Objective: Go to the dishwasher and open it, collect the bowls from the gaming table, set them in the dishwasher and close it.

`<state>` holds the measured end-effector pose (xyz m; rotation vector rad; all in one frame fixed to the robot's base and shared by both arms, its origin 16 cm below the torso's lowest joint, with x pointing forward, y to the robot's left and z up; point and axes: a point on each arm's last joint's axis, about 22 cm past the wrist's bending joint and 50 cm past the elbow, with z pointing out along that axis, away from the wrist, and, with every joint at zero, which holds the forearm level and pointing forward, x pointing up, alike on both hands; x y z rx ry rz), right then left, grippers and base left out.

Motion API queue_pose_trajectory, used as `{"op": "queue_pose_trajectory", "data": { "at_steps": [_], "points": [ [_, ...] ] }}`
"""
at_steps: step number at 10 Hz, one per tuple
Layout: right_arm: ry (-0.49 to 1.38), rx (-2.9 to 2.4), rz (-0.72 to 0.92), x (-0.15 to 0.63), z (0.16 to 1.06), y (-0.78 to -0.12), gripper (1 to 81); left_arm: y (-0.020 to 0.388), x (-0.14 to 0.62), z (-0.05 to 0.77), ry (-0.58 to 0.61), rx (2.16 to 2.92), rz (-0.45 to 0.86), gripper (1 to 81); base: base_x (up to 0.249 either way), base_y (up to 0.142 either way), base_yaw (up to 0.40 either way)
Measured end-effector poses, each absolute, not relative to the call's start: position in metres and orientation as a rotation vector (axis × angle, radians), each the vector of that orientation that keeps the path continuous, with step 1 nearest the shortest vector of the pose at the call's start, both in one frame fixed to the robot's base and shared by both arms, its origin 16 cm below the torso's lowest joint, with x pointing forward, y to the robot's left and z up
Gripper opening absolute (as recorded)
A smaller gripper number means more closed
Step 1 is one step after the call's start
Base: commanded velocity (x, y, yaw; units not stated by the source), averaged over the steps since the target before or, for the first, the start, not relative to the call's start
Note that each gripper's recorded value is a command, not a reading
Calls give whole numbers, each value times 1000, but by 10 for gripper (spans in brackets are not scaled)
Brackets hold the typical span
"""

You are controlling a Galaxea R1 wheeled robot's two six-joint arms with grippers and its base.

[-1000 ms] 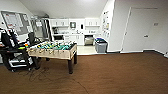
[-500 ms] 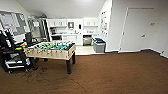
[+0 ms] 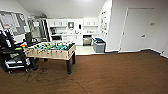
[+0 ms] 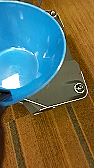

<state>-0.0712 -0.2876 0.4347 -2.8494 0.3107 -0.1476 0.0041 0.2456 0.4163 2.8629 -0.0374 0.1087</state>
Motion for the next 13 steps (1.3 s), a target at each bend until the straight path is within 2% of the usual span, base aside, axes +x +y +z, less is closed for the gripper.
{"op": "queue_pose_trajectory", "data": {
  "at_steps": [2,5,8,13],
  "points": [
    [311,-2850,-110,-92,435,-285,10,247,-19,416,-36,2868,70,10,169,0,0],
    [308,-2844,-184,-59,434,-286,10,244,15,417,-39,2857,143,10,178,0,0],
    [308,-2847,-141,-76,434,-285,10,246,-2,416,-38,2864,102,10,180,0,0],
    [307,-2848,-144,-75,434,-286,10,243,3,416,-39,2860,114,10,179,0,0]
  ]
}}
